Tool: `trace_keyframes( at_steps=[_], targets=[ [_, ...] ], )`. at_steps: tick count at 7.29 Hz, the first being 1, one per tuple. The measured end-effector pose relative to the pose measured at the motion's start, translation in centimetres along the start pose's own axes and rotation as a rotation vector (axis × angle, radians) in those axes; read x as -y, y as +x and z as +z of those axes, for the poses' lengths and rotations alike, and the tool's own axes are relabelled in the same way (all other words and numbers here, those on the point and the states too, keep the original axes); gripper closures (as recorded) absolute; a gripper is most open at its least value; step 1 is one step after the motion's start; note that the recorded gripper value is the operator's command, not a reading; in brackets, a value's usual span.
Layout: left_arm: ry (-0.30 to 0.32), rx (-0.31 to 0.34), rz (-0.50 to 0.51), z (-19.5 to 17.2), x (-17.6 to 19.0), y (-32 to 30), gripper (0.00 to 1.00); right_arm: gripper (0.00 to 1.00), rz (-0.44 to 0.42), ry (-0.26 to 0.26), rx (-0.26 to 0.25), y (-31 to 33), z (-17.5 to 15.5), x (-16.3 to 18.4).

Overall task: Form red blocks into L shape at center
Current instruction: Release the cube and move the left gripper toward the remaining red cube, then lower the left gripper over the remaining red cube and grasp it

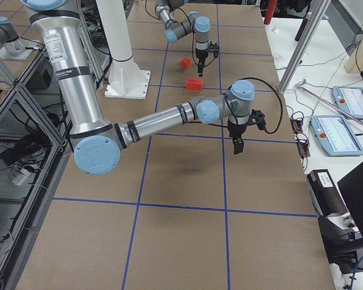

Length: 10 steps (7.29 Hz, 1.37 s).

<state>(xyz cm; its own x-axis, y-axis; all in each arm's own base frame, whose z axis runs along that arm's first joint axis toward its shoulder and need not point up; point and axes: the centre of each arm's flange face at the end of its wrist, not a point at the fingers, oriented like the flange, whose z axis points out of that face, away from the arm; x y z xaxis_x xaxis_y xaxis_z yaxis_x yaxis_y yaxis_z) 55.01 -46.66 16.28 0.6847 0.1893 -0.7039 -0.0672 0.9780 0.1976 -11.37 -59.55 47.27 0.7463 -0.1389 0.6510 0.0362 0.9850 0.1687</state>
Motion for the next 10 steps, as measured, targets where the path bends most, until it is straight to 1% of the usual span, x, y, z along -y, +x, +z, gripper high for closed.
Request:
trace_keyframes(
  at_steps=[2, 3, 4, 5, 6, 8, 9, 10],
  targets=[
    [0.002, 0.018, 0.164, -0.5, -5.2, -9.8, 0.00, 0.01, 0.001, 0.001, 0.000, 0.0, 0.0, 0.0],
    [-0.004, 0.016, 0.241, -1.1, -7.5, -13.0, 0.00, 0.01, 0.000, 0.001, 0.000, 0.0, 0.0, 0.0],
    [-0.011, 0.000, 0.287, -1.8, -9.0, -14.1, 0.00, 0.01, 0.000, 0.001, 0.000, -0.1, 0.0, 0.0],
    [-0.010, -0.025, 0.303, -2.7, -9.5, -13.6, 0.00, 0.01, 0.000, 0.000, 0.001, -0.1, 0.0, 0.0],
    [0.001, -0.045, 0.312, -3.6, -9.4, -12.7, 0.00, 0.01, 0.000, 0.000, 0.000, -0.1, 0.0, 0.0],
    [-0.001, -0.054, 0.320, -3.7, -9.4, -12.4, 0.01, 0.01, -0.001, 0.000, -0.001, 0.0, 0.1, 0.0],
    [-0.026, -0.065, 0.328, -3.3, -9.6, -12.3, 0.01, 0.01, -0.001, 0.000, -0.001, 0.0, 0.1, 0.0],
    [-0.074, -0.092, 0.341, -2.7, -10.0, -12.2, 0.01, 0.01, -0.002, 0.000, -0.001, 0.0, 0.1, 0.0]
  ],
)
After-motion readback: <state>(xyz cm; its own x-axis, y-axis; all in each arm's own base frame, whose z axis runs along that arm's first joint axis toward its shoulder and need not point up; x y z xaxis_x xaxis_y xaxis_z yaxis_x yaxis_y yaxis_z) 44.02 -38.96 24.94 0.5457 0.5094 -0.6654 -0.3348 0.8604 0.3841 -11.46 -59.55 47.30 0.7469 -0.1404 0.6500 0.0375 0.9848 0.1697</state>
